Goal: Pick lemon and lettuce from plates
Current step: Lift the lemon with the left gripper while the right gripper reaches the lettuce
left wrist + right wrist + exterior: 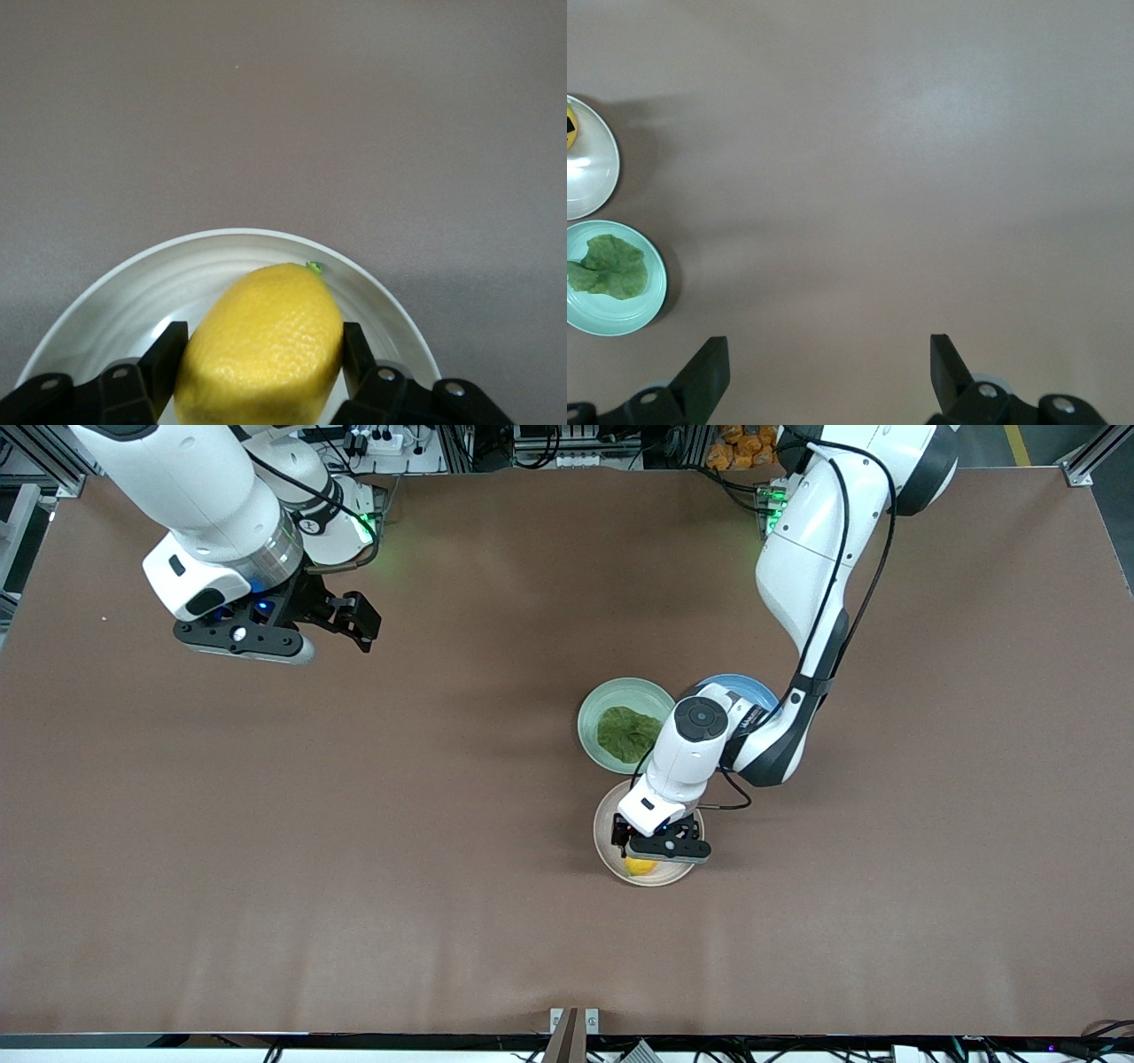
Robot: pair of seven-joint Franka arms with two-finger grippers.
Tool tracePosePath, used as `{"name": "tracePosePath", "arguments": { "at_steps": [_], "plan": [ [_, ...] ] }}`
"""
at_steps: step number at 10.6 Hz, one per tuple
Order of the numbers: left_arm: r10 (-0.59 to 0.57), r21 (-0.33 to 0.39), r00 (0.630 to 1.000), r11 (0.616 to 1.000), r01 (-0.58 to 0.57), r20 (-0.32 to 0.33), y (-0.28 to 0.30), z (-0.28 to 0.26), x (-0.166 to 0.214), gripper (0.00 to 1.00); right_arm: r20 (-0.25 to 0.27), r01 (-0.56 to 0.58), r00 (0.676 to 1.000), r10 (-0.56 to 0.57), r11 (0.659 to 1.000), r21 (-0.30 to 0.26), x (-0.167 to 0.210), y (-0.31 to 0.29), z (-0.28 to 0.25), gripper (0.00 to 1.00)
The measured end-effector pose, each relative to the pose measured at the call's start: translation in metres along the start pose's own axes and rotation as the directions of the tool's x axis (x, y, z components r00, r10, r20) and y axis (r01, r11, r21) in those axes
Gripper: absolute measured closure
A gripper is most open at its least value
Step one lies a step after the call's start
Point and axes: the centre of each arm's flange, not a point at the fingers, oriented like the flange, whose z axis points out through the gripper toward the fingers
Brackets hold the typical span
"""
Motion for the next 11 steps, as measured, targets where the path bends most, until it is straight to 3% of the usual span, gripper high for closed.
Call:
{"name": "tracePosePath", "arguments": {
  "at_steps": [5,11],
  "plan": [
    [-0.037,0.012,0.999,0.999,0.037,-0.009,-0.007,-0.012,0.016,0.25,0.0,0.003,1.0,-0.003,1.0,-0.001,-0.001,-0.001,0.0,0.0],
    [-0.153,0.152,0.982,0.979,0.135,0.111,-0.042,-0.098,0.062,0.25,0.0,0.041,0.999,-0.041,0.999,-0.01,-0.022,-0.054,0.018,0.0]
  ]
}}
